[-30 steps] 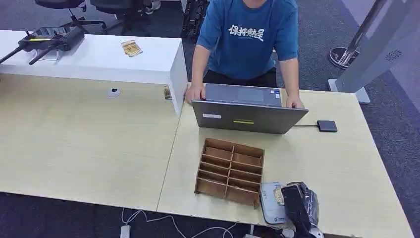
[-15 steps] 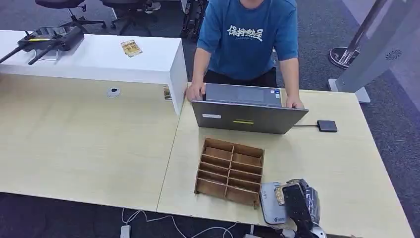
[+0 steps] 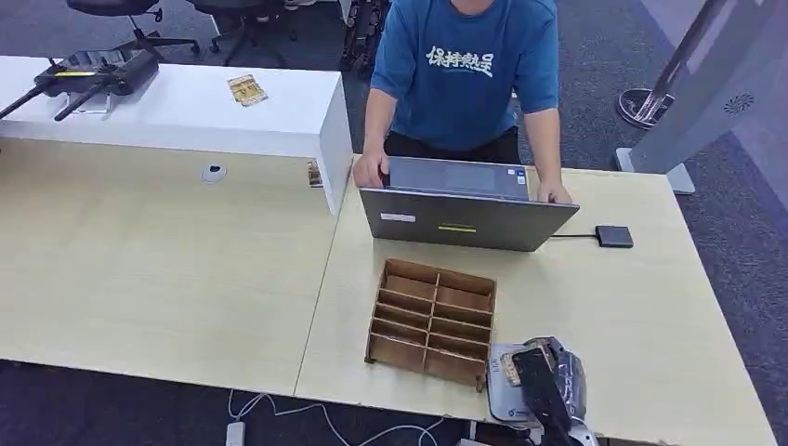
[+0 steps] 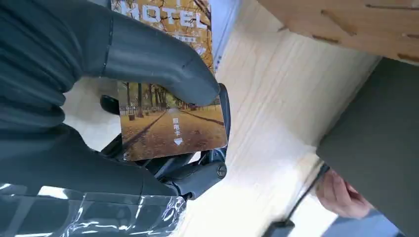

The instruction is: Pass the card to the sensor for recognition and then transmit it.

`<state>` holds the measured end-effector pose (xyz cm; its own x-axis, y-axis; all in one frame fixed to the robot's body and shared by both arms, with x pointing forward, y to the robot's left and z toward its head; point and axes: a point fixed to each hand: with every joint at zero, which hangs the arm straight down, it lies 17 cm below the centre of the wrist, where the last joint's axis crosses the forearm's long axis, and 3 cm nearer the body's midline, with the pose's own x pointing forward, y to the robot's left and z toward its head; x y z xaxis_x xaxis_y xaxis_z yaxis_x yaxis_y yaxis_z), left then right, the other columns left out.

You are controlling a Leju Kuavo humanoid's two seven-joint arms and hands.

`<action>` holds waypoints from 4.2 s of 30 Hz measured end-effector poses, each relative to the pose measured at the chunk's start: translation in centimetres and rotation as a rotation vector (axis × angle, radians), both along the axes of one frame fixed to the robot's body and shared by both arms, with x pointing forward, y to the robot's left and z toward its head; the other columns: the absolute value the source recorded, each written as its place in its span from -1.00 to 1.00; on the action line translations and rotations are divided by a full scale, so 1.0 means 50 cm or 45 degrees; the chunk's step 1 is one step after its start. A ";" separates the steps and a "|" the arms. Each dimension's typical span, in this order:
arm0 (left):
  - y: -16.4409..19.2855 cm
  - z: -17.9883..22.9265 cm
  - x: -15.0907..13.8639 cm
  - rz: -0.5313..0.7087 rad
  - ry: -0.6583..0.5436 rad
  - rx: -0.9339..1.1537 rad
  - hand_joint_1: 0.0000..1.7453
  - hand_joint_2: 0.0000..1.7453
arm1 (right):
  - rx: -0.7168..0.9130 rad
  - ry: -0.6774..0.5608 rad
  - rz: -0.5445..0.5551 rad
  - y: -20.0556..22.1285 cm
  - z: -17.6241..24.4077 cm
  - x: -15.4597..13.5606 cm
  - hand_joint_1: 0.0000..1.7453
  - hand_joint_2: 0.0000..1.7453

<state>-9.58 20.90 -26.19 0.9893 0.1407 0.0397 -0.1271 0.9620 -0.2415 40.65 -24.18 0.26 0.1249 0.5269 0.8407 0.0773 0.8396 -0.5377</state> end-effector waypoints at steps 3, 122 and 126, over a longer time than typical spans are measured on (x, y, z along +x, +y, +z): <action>0.002 0.000 0.000 -0.002 0.000 0.004 -1.00 -1.00 | -0.067 -0.074 -0.019 -0.016 0.043 0.020 1.00 1.00; 0.105 -0.007 0.022 -0.410 -0.043 0.015 -1.00 -1.00 | -1.403 -0.827 -0.321 -0.108 0.690 0.372 -1.00 1.00; 0.101 -0.007 0.023 -0.403 -0.044 0.015 -1.00 -1.00 | -1.369 -0.844 -0.325 -0.108 0.693 0.365 -1.00 1.00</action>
